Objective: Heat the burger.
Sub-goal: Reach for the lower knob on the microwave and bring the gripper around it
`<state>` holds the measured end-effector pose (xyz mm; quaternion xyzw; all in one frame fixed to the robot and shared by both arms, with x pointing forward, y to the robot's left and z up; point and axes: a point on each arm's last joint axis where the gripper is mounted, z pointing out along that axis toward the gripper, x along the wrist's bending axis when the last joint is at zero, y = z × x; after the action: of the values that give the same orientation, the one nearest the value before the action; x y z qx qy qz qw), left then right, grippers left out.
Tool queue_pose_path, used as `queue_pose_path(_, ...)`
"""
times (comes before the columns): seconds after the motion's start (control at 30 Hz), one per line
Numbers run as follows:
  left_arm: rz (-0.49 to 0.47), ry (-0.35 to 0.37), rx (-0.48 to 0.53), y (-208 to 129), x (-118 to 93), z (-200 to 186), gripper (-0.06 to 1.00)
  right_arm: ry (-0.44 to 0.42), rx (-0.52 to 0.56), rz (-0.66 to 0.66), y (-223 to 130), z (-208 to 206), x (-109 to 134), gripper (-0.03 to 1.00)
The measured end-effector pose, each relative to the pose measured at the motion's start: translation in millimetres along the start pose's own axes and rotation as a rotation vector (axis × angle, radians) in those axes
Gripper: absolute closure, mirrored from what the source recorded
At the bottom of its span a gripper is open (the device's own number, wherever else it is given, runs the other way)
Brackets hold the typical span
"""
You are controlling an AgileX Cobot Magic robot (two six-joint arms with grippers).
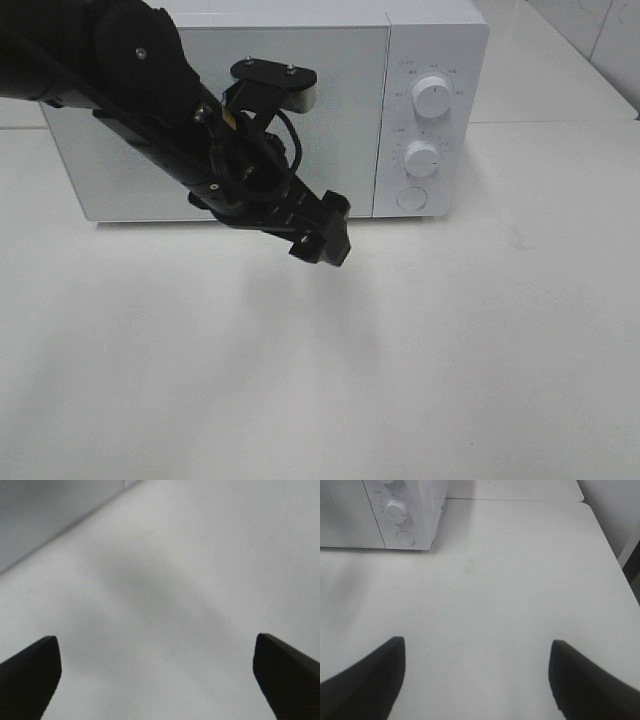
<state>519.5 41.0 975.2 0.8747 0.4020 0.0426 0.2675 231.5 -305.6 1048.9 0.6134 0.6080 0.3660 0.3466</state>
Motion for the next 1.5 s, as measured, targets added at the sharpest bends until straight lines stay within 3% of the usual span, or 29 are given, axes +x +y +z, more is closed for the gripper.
queue_pose_path(0.03, 0.0, 0.0, 0.0, 0, 0, 0, -0.02, 0.0, 0.0, 0.0, 0, 0, 0, 0.21)
queue_pose_path(0.2, 0.019, -0.045, 0.229, -19, -6, -19, -0.02, 0.0, 0.0, 0.0, 0, 0, 0, 0.21)
queue_pose_path(0.33, 0.016, -0.039, 0.309, -26, -6, -30, -0.02, 0.0, 0.0, 0.0, 0, 0, 0, 0.21)
queue_pose_path(0.57, -0.031, 0.049, 0.408, -34, 5, -51, -0.02, 0.0, 0.0, 0.0, 0, 0, 0, 0.21)
queue_pose_path(0.7, -0.098, 0.056, 0.401, -34, 23, -64, -0.02, 0.0, 0.0, 0.0, 0, 0, 0, 0.21)
queue_pose_path(0.87, -0.262, 0.052, 0.34, -38, 69, -104, -0.02, 0.0, 0.0, 0.0, 0, 0, 0, 0.21)
queue_pose_path(0.9, -0.262, 0.052, 0.34, -38, 69, -104, -0.02, 0.0, 0.0, 0.0, 0, 0, 0, 0.21)
queue_pose_path(0.93, -0.312, 0.069, 0.317, -42, 82, -121, -0.02, 0.0, 0.0, 0.0, 0, 0, 0, 0.21)
queue_pose_path(1.1, -0.423, 0.12, 0.257, -56, 112, -163, -0.02, 0.0, 0.0, 0.0, 0, 0, 0, 0.21)
queue_pose_path(1.17, -0.436, 0.131, 0.238, -59, 115, -171, -0.02, 0.0, 0.0, 0.0, 0, 0, 0, 0.21)
queue_pose_path(1.23, -0.499, 0.173, 0.147, -69, 123, -203, -0.02, 0.0, 0.0, 0.0, 0, 0, 0, 0.21)
queue_pose_path(1.43, -0.544, 0.2, 0.107, -89, 120, -221, -0.02, 0.0, 0.0, 0.0, 0, 0, 0, 0.21)
queue_pose_path(1.5, -0.576, 0.203, 0.136, -121, 110, -220, -0.02, 0.0, 0.0, 0.0, 0, 0, 0, 0.21)
